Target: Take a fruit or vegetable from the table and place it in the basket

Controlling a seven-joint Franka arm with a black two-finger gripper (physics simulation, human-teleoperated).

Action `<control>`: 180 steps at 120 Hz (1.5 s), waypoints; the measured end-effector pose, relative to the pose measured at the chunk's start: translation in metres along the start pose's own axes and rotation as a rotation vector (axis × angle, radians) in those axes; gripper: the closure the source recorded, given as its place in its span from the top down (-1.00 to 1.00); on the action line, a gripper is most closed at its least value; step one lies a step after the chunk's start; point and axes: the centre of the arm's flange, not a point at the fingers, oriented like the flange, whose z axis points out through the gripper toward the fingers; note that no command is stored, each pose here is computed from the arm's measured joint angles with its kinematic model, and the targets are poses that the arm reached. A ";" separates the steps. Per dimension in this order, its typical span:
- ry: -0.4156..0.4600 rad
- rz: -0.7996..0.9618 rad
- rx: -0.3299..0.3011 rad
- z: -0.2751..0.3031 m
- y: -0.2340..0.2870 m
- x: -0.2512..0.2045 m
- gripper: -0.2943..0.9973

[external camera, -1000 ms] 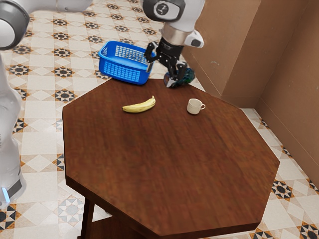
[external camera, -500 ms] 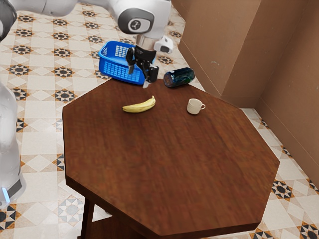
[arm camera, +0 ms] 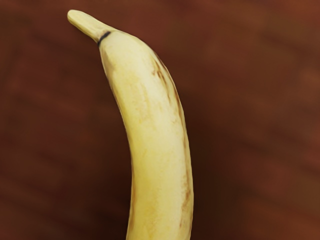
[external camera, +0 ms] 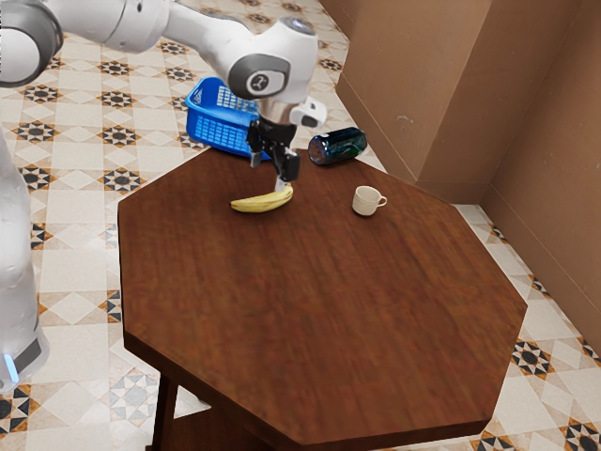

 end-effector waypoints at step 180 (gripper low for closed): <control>0.103 0.021 -0.071 0.067 -0.014 0.018 0.52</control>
